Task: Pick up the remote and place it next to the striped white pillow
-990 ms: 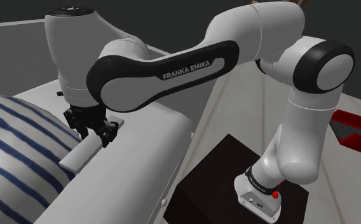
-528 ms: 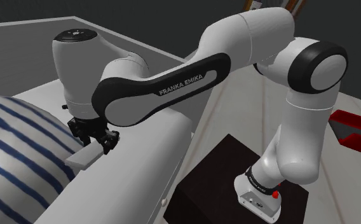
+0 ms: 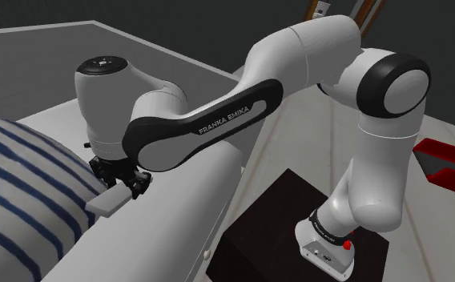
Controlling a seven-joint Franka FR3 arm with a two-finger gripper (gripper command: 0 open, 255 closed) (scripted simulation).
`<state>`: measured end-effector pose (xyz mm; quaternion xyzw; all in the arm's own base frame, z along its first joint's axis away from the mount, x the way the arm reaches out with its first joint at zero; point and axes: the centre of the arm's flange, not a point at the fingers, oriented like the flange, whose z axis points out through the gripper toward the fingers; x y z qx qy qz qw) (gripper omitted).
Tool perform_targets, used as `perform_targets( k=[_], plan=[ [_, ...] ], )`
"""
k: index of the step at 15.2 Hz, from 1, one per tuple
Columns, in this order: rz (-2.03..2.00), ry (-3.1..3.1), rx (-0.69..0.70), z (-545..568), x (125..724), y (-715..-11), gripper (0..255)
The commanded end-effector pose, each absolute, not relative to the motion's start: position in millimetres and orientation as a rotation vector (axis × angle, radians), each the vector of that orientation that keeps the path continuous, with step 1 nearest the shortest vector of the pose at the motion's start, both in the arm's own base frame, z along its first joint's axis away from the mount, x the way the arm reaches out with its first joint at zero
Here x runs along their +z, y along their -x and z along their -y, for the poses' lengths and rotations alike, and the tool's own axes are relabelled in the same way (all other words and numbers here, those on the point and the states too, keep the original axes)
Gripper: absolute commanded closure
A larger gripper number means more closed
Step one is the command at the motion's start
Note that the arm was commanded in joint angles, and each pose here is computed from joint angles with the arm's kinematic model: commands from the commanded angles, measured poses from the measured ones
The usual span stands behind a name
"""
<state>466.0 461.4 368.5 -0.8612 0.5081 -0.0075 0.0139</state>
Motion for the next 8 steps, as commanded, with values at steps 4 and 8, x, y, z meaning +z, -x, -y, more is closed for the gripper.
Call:
perform_targets(
  k=[4,8],
  plan=[
    [-1.578,2.693,-0.002,-465,329,-464,255],
    [-1.578,2.693,-0.002,-465,329,-464,255]
  ],
)
